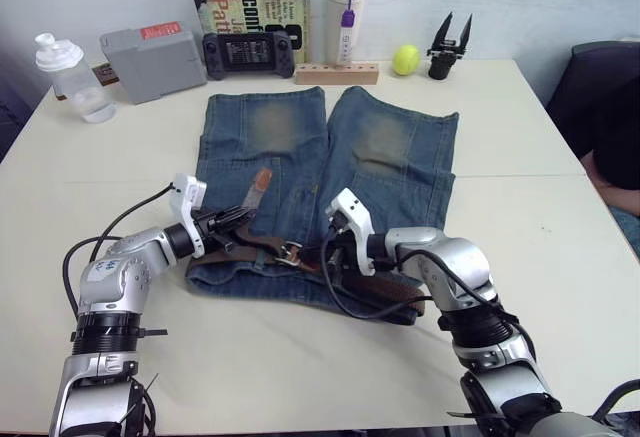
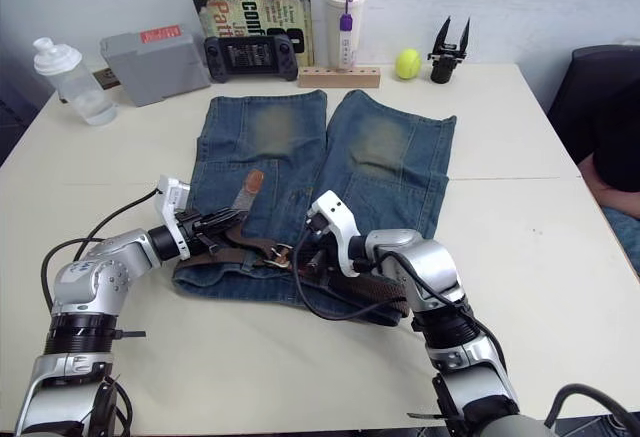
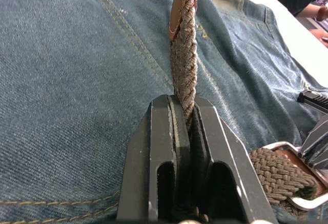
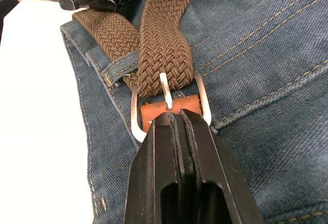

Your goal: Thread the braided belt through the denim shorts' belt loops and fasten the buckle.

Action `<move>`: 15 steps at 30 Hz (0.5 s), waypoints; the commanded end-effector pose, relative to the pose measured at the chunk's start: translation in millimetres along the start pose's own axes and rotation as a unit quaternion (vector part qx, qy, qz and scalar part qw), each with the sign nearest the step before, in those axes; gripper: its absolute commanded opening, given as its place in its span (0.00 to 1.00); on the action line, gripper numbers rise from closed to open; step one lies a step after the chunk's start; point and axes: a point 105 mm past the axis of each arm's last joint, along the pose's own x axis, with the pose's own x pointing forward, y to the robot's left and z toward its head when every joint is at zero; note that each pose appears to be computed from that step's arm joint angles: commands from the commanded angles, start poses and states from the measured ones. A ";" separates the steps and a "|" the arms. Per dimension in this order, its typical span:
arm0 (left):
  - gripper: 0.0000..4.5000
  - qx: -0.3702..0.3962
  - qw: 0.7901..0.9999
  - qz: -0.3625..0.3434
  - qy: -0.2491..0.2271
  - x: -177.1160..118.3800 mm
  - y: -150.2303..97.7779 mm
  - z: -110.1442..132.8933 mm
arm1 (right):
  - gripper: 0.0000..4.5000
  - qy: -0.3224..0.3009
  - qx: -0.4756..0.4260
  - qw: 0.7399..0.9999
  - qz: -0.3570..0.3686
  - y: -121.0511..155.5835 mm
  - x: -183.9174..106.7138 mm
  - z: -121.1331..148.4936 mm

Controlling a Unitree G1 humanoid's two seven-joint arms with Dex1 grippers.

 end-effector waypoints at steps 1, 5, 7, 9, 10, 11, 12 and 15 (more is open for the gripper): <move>0.00 0.017 1.000 -0.004 0.001 -1.9 -2.4 2.7 | 0.00 -0.011 -0.009 1.000 0.012 2.4 8.2 6.0; 0.00 0.022 1.000 -0.003 0.005 -2.9 -3.1 2.0 | 0.00 -0.002 -0.023 1.000 0.015 1.3 14.8 7.0; 0.00 0.023 1.000 -0.002 0.005 -4.2 -3.4 1.5 | 0.00 -0.005 -0.026 0.999 0.024 3.7 18.4 9.7; 0.00 0.023 1.000 -0.001 0.006 -5.6 -3.6 1.1 | 0.00 -0.009 -0.025 0.999 0.030 5.1 21.2 11.8; 0.00 0.023 1.000 0.000 0.005 -6.0 -3.4 1.0 | 0.00 -0.011 -0.024 0.999 0.033 5.4 22.3 12.5; 0.00 0.022 1.000 0.001 0.005 -6.4 -3.2 0.9 | 0.00 -0.013 -0.023 0.999 0.034 5.4 23.2 12.8; 0.00 0.022 1.000 0.002 0.005 -6.7 -2.9 0.9 | 0.00 -0.013 -0.023 0.999 0.034 5.1 24.2 12.9; 0.00 0.022 1.000 0.004 0.005 -7.3 -2.4 1.0 | 0.00 -0.016 -0.014 0.999 0.039 4.8 27.5 11.1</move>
